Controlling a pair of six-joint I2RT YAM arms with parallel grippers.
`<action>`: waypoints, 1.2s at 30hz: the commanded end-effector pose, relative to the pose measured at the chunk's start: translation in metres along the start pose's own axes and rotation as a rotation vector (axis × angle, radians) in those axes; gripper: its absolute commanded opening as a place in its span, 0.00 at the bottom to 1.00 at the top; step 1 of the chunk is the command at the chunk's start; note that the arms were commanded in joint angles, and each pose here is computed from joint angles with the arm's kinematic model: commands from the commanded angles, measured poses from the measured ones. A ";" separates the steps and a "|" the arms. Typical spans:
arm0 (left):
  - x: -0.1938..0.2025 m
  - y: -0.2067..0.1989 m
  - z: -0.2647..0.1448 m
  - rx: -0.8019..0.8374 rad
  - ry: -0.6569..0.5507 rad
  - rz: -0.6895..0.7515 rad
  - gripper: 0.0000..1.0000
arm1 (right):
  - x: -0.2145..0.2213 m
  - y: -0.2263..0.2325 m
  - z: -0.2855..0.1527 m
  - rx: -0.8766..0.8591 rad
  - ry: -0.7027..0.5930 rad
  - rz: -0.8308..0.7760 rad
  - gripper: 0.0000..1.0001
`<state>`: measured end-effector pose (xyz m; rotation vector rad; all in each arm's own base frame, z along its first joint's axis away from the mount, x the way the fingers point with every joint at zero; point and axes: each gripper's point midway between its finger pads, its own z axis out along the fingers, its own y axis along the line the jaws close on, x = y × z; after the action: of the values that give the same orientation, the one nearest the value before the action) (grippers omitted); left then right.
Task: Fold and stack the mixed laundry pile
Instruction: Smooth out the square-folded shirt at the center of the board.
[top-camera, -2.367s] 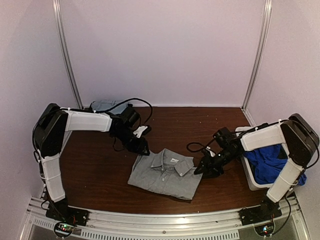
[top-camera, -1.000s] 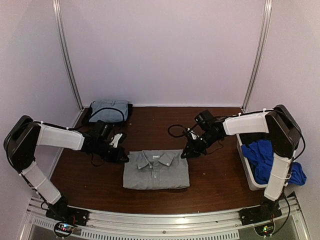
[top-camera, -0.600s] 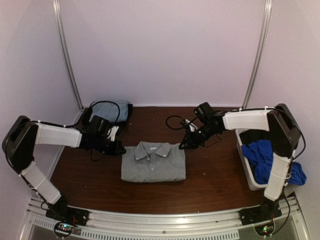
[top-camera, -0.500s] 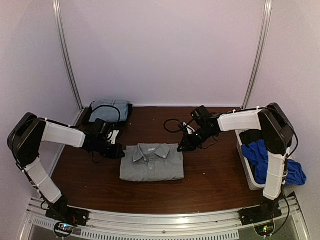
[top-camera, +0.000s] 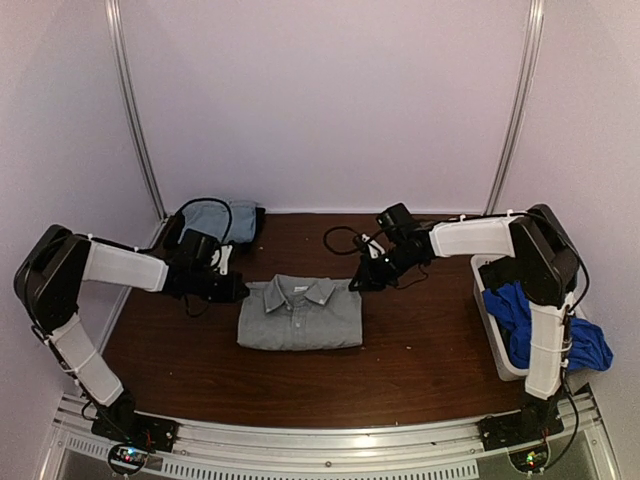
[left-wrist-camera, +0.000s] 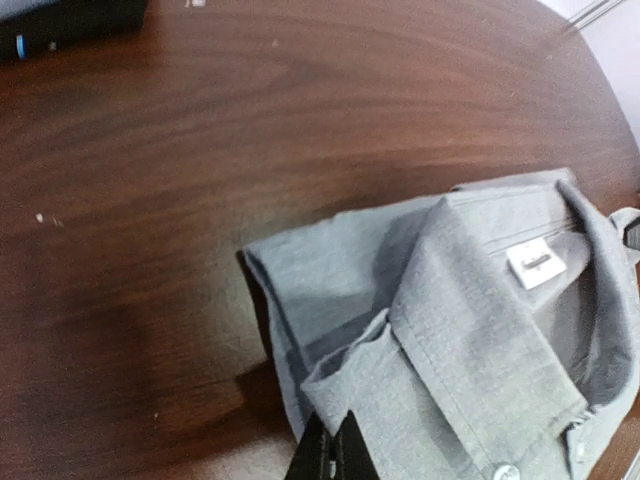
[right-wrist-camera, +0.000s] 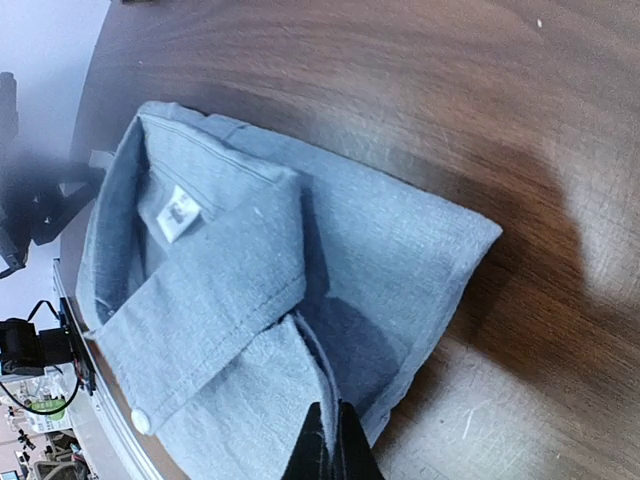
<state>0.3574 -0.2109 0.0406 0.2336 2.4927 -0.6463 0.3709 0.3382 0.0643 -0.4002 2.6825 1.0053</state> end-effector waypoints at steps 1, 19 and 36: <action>-0.037 -0.005 -0.018 0.007 -0.111 0.045 0.00 | -0.033 0.012 -0.027 0.021 -0.106 -0.047 0.00; -0.056 -0.043 -0.079 0.152 -0.131 0.052 0.75 | -0.039 0.052 -0.081 -0.078 -0.098 -0.020 0.71; 0.059 -0.076 0.007 0.569 0.173 -0.295 0.59 | 0.056 0.074 0.042 -0.518 0.192 0.258 0.59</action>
<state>0.2750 -0.2930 0.0492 0.3007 2.5008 -1.4542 0.2719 0.4316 0.0787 -0.4150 2.6700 1.7990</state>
